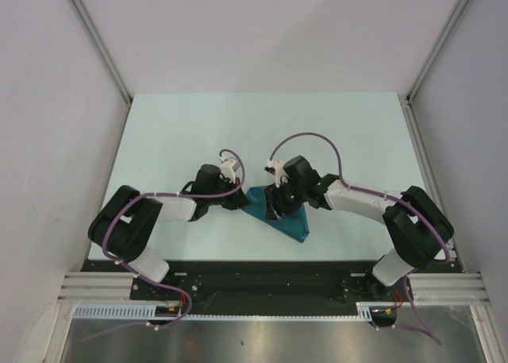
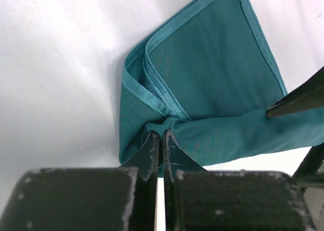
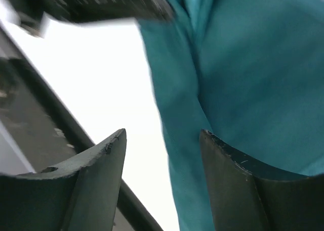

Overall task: Fold the napkin, place the utensils inside, and roll it up
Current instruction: Roll the napkin at the center of the board.

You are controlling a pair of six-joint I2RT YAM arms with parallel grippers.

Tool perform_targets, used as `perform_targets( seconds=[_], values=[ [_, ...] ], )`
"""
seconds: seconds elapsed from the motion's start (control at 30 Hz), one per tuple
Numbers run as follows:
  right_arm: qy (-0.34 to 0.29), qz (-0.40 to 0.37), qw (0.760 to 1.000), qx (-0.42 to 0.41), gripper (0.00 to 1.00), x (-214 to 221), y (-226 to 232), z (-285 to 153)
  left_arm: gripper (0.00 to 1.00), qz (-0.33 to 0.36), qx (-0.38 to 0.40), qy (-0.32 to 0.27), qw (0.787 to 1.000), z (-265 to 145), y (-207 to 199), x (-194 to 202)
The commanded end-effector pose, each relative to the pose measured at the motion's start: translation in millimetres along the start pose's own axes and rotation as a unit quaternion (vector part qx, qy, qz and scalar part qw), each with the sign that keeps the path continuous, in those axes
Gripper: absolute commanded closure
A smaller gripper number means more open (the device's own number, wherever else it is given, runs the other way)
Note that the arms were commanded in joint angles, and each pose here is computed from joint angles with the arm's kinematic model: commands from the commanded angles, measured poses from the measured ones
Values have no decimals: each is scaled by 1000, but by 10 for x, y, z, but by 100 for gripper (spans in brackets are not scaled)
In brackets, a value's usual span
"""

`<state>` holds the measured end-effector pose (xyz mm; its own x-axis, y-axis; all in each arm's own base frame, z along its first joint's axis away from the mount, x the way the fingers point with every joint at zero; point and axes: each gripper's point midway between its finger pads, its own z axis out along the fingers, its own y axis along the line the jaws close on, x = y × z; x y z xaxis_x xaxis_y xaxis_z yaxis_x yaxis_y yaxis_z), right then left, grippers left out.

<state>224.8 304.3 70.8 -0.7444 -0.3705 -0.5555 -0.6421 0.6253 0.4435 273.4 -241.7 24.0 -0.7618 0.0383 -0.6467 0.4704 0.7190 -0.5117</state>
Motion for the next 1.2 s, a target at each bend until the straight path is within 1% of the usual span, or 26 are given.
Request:
perform_targets(
  seconds=[0.0, 0.07, 0.17, 0.2, 0.27, 0.3, 0.4, 0.5, 0.77, 0.83, 0.87, 0.93, 0.97, 1.07, 1.17],
  values=[
    [29, -10, 996, 86, 38, 263, -254, -17, 100, 17, 0, 11, 1000, 22, -19, 17],
    [36, -12, 995, 95, 41, 308, -247, -19, 100, 16, 0, 14, 1000, 21, -20, 33],
    [49, -14, 994, 98, 48, 405, -183, -4, 100, 12, -5, 14, 1000, 19, -10, 26],
    [53, -12, 994, 100, 54, 437, -173, 0, 100, 9, -7, 14, 1000, 20, -8, 21],
    [60, -5, 993, 103, 59, 508, -153, 20, 100, 4, -9, 13, 1000, 19, -9, 10],
    [62, -1, 992, 105, 63, 537, -158, 27, 100, 1, -11, 12, 1000, 18, -1, 5],
    [70, 15, 991, 109, 69, 619, -157, 32, 100, -5, -15, 7, 1000, 13, -3, -26],
    [73, 30, 991, 111, 72, 694, -137, 32, 100, -11, -21, 4, 1000, 10, 0, -49],
    [106, 55, 986, 112, 75, 983, -202, 150, 100, -19, -27, -14, 999, -1, -27, -198],
    [109, 57, 986, 114, 76, 1004, -216, 171, 91, -19, -31, -17, 999, -15, -34, -244],
    [115, 58, 985, 117, 76, 1034, -234, 182, 83, -18, -36, -23, 999, -44, -32, -289],
    [120, 60, 984, 120, 77, 1064, -257, 186, 73, -11, -41, -32, 999, -77, -36, -343],
    [121, 61, 983, 122, 77, 1073, -266, 187, 65, -10, -45, -32, 998, -95, -34, -352],
    [125, 65, 982, 123, 77, 1098, -285, 190, 53, 2, -56, -42, 998, -162, -20, -403],
    [128, 67, 982, 122, 78, 1113, -296, 192, 47, 14, -71, -51, 996, -210, 33, -425]
  ],
)
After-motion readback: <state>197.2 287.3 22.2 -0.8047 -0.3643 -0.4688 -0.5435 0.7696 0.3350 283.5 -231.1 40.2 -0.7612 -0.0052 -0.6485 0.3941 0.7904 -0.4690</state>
